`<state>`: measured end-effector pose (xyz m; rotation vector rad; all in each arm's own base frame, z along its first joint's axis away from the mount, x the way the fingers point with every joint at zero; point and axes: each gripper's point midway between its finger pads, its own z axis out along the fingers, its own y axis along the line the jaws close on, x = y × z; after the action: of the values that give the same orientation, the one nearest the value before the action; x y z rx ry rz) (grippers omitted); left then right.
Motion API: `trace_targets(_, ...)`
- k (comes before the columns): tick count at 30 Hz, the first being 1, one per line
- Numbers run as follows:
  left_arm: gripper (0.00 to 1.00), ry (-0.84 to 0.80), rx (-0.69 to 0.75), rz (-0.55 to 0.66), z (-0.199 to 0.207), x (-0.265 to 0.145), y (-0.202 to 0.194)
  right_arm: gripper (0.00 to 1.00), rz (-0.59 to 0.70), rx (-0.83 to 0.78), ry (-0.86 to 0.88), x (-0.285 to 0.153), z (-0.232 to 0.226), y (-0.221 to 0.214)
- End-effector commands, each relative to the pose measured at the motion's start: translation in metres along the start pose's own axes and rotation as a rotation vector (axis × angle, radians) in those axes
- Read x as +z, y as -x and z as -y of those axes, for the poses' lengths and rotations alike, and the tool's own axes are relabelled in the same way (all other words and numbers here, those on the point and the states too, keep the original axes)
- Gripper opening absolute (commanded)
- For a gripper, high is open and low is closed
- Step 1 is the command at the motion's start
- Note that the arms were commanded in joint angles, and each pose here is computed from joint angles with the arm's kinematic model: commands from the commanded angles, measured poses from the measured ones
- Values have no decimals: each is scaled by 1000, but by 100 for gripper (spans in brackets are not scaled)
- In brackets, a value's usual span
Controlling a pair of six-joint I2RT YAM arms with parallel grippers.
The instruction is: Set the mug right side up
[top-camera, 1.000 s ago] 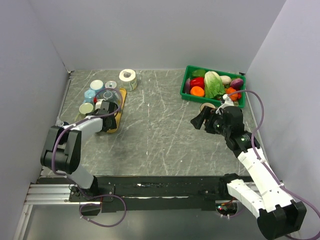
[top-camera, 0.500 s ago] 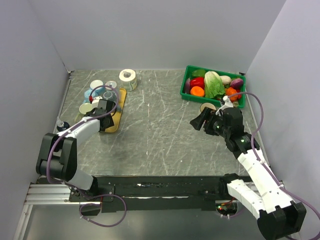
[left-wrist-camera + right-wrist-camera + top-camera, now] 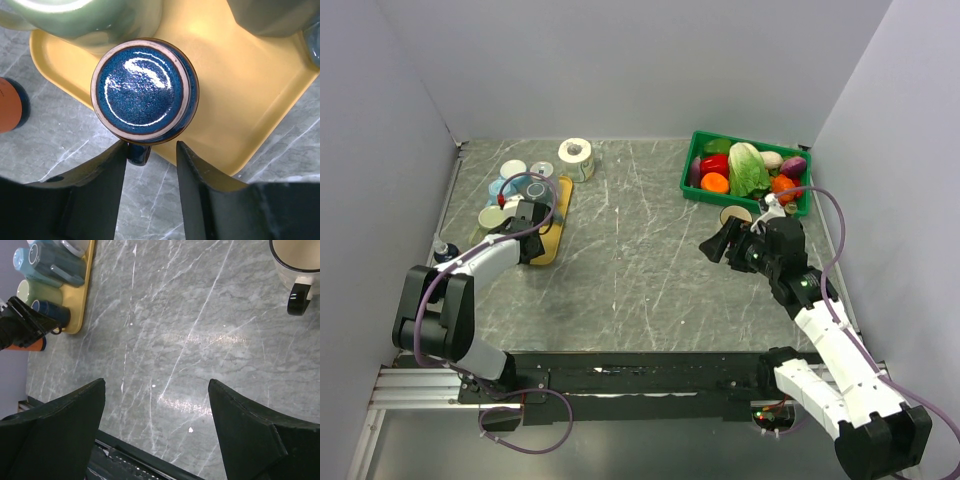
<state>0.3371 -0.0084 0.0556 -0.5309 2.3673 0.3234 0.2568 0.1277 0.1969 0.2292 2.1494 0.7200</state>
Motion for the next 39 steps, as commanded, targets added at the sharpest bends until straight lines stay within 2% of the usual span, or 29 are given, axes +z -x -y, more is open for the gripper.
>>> trace_targets(1, 47, -24, -24, 13, 7, -2, 7, 89, 12, -27, 52, 0, -9, 1)
trace_targets(14, 22, 11, -2, -2, 3, 3, 2, 89, 5, -22, 42, 0, -6, -1)
trace_targets(18, 1, 16, 6, -2, 4, 2, 3, 89, 1, -21, 41, 0, -6, -2)
trace_targets(25, 1, -19, -11, 10, 12, -15, 12, 89, 11, -16, 61, -7, -12, 1)
trace_targets(34, 1, -191, -99, 137, 27, -83, 62, 89, 32, -10, 139, -21, -31, 7)
trace_targets(37, 1, -274, -136, 178, 28, -110, 76, 89, 32, 1, 185, -27, -41, 7)
trace_targets(39, 1, -394, -173, 210, 37, -138, 89, 89, 24, 6, 229, -30, -49, 6)
